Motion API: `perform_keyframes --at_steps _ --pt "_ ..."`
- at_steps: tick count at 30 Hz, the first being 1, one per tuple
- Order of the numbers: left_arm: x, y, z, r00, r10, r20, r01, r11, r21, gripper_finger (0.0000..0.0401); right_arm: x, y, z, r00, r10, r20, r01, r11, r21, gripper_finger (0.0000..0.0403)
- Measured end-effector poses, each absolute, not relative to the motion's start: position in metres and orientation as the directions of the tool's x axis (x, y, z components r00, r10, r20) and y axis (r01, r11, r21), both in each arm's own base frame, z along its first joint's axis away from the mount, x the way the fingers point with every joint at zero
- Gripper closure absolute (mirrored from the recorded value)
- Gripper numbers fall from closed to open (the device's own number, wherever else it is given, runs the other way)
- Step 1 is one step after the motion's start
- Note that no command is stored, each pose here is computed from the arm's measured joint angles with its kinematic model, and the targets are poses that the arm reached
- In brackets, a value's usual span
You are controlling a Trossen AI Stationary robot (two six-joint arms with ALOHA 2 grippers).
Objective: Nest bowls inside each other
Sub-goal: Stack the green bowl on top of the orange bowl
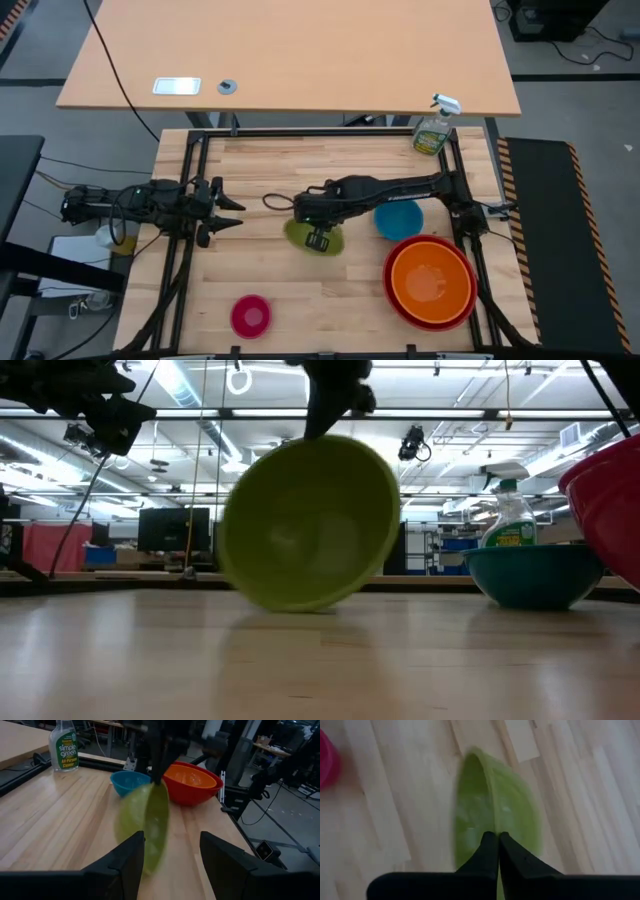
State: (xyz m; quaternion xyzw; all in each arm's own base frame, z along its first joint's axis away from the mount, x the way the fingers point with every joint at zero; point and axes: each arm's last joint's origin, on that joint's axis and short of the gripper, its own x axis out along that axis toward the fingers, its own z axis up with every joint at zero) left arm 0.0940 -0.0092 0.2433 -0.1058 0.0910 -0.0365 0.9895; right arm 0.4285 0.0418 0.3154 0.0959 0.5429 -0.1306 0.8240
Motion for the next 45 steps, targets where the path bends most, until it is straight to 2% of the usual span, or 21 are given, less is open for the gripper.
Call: perform_keyframes --at_steps 7,12,15,18,22,28,36,45 --pt "0.094 -0.009 0.243 0.981 -0.092 -0.172 0.053 0.975 -0.216 0.0207 0.412 0.044 0.338 0.402 -0.091 -0.911 0.339 0.939 0.056 0.0401" --pt "0.094 -0.009 0.243 0.981 -0.091 -0.173 0.053 0.975 -0.216 0.0207 0.415 0.042 0.323 0.315 -0.109 -0.943 0.350 0.937 0.009 0.0401" --pt "0.094 -0.009 0.243 0.981 -0.091 -0.173 0.053 0.975 -0.216 0.0207 0.417 0.034 0.311 0.253 -0.181 -0.950 0.378 0.923 -0.075 0.0398" --pt "0.094 -0.009 0.243 0.980 -0.091 -0.175 0.052 0.975 -0.216 0.0207 0.418 0.027 0.309 0.242 -0.216 -0.946 0.371 0.922 -0.115 0.0379" --pt "0.094 -0.009 0.243 0.980 -0.091 -0.175 0.052 0.975 -0.216 0.0207 0.422 0.028 0.308 0.274 -0.219 -0.936 0.346 0.931 -0.117 0.0334" --pt "0.094 -0.009 0.243 0.981 -0.091 -0.173 0.053 0.975 -0.216 0.0207 0.422 0.035 0.269 0.198 -0.121 -0.973 0.347 0.937 -0.046 0.0292" --pt "0.094 -0.009 0.243 0.981 -0.091 -0.173 0.053 0.975 -0.216 0.0207 0.421 0.065 0.214 0.210 -0.075 -0.975 0.311 0.950 -0.006 0.0293" --pt "0.094 -0.009 0.243 0.981 -0.091 -0.173 0.053 0.975 -0.216 0.0207 0.426 0.068 0.200 0.278 -0.006 -0.961 0.321 0.943 0.087 0.0293"
